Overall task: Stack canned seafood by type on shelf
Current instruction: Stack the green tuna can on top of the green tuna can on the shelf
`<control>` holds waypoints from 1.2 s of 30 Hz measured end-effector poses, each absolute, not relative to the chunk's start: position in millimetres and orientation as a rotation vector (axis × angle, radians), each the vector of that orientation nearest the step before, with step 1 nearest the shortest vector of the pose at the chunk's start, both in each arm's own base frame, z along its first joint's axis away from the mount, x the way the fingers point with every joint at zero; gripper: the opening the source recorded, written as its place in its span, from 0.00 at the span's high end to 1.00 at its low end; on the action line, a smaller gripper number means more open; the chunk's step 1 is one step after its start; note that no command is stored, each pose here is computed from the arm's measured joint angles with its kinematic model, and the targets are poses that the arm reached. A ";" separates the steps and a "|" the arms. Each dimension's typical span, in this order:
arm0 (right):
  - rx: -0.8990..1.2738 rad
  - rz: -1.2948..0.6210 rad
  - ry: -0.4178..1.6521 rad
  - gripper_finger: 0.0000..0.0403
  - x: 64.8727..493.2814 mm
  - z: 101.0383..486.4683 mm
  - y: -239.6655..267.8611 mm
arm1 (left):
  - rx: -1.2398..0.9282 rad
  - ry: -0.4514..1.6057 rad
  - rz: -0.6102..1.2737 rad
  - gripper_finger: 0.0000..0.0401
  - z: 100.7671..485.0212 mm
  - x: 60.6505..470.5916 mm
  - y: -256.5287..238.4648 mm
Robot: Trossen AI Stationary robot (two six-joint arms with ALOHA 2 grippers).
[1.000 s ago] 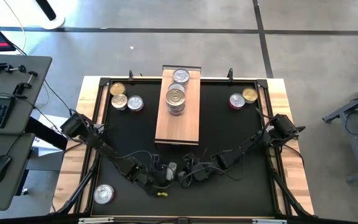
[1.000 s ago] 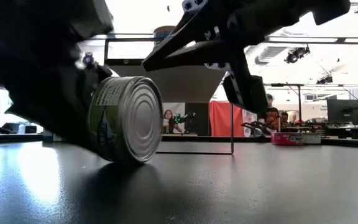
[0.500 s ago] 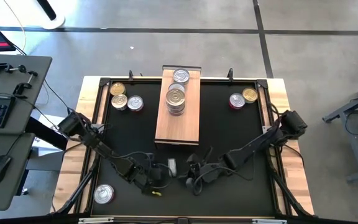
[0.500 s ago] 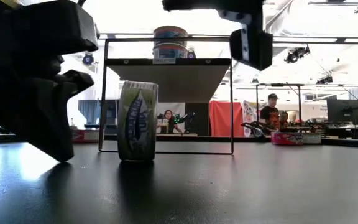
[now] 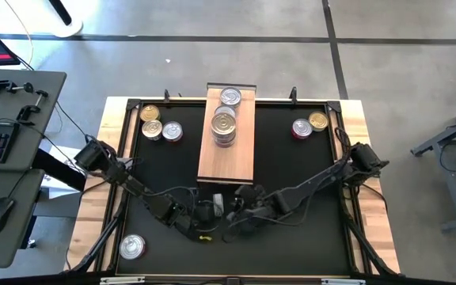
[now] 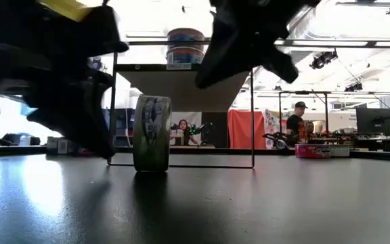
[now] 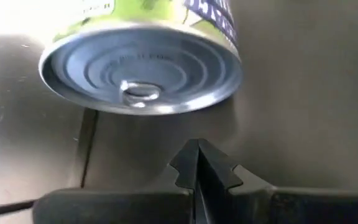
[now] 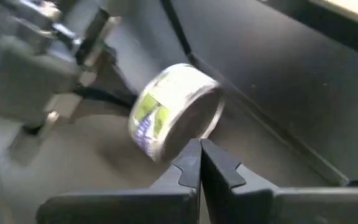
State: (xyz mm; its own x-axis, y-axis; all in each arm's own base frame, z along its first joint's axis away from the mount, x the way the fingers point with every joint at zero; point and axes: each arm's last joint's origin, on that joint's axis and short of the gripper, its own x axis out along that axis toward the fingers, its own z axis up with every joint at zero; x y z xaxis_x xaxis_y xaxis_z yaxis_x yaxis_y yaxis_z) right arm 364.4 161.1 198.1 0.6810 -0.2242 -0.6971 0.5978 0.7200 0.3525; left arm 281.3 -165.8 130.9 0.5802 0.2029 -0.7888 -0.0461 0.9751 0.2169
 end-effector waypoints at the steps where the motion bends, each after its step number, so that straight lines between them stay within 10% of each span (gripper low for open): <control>1: 0.603 -0.505 0.680 1.00 366.8 194.1 159.5 | 0.180 0.934 0.145 1.00 131.4 283.5 -164.0; 36: 0.534 -0.365 0.708 1.00 356.5 180.2 202.8 | 0.047 0.610 0.068 1.00 186.5 308.9 -172.0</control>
State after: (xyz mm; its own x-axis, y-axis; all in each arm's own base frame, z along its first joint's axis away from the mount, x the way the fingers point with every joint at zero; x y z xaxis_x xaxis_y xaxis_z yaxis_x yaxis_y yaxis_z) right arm 356.5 202.8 180.2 0.7063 -0.1365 -0.6946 0.4866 0.8063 0.3363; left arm 308.9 -172.0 186.5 0.8175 0.0781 -0.5706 -0.0504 0.9967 0.0642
